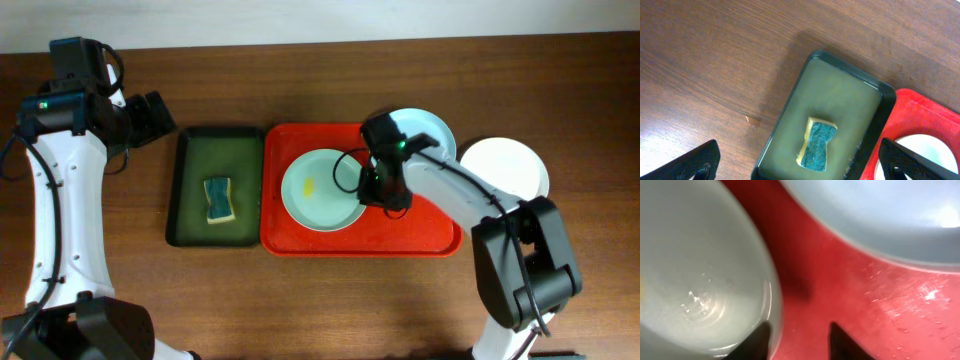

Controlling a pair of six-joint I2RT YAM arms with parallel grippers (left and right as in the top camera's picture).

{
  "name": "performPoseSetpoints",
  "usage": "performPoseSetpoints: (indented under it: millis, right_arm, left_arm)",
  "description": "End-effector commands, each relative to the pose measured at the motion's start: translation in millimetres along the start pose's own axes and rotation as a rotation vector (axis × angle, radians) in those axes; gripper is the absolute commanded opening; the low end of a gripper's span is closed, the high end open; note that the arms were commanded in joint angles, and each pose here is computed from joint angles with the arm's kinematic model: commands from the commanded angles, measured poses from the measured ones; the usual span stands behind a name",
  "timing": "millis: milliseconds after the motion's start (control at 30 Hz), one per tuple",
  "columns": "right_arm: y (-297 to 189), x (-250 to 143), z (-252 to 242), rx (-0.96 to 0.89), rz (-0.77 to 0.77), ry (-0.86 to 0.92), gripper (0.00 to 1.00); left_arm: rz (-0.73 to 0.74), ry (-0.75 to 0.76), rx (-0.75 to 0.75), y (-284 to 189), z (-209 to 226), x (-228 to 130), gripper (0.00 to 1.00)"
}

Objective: Clean dirty plates on tray and stack at the side

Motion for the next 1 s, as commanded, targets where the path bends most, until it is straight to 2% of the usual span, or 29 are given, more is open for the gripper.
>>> performPoseSetpoints:
  millis: [0,33,100,267,367,433,467,500,533,567,867,967]
  right_arm:
    - [-67.6,27.0,-7.3,0.027,-0.065,-0.016,0.67]
    - [-78.1,25.8,-9.2,0.016,-0.051,-0.055,0.89]
    - [-78.3,20.7,-12.6,-0.007,-0.019,-0.146,1.0]
    - [-45.5,3.4,-22.3,-0.038,0.05,-0.187,0.99]
    - [-40.2,17.7,-14.0,0.01,-0.048,-0.199,1.0]
    - [-41.1,27.0,-8.4,0.038,-0.107,-0.207,0.93]
    - [-41.7,31.3,-7.0,0.039,-0.136,-0.209,0.81]
    - [-42.8,37.1,-4.9,0.055,-0.17,-0.217,0.51]
    - [-44.1,42.7,-1.4,0.071,-0.207,-0.235,0.13]
    - [-45.1,46.3,1.1,0.08,-0.233,-0.265,0.04]
    - [-42.9,36.5,-3.5,0.056,-0.17,-0.305,0.05]
    - [-39.4,29.0,-4.4,0.05,-0.131,-0.308,0.24]
  left_arm:
    - [-0.008,-0.008,-0.007,-1.2,-1.8,1.9,1.0]
    - [-0.008,-0.008,-0.007,-1.2,-1.8,1.9,1.0]
    - [-0.008,-0.008,-0.007,-1.2,-1.8,1.9,1.0]
    - [-0.008,-0.008,-0.007,-1.2,-1.8,1.9,0.99]
    - [-0.008,-0.008,-0.007,-1.2,-1.8,1.9,0.99]
    - [-0.008,-0.008,-0.007,-1.2,-1.8,2.0,0.99]
    - [-0.008,-0.008,-0.007,-1.2,-1.8,1.9,0.99]
    - [-0.008,-0.008,-0.007,-1.2,-1.8,1.9,0.99]
    - [-0.008,-0.008,-0.007,-1.2,-1.8,2.0,0.99]
    - [-0.008,-0.008,-0.007,-1.2,-1.8,1.9,0.99]
    - [-0.008,-0.008,-0.007,-1.2,-1.8,1.9,0.99]
    - [-0.008,-0.008,-0.007,-1.2,-1.8,1.9,1.0]
Point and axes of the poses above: each gripper's point midway between its finger pads, its own y axis out along the fingers, its own z axis along the line the jaws close on, x = y × z, the point moved 8 cm from there along -y, back along the fingers, and after that the axes turned 1 degree about y, right-handed, at the moved point
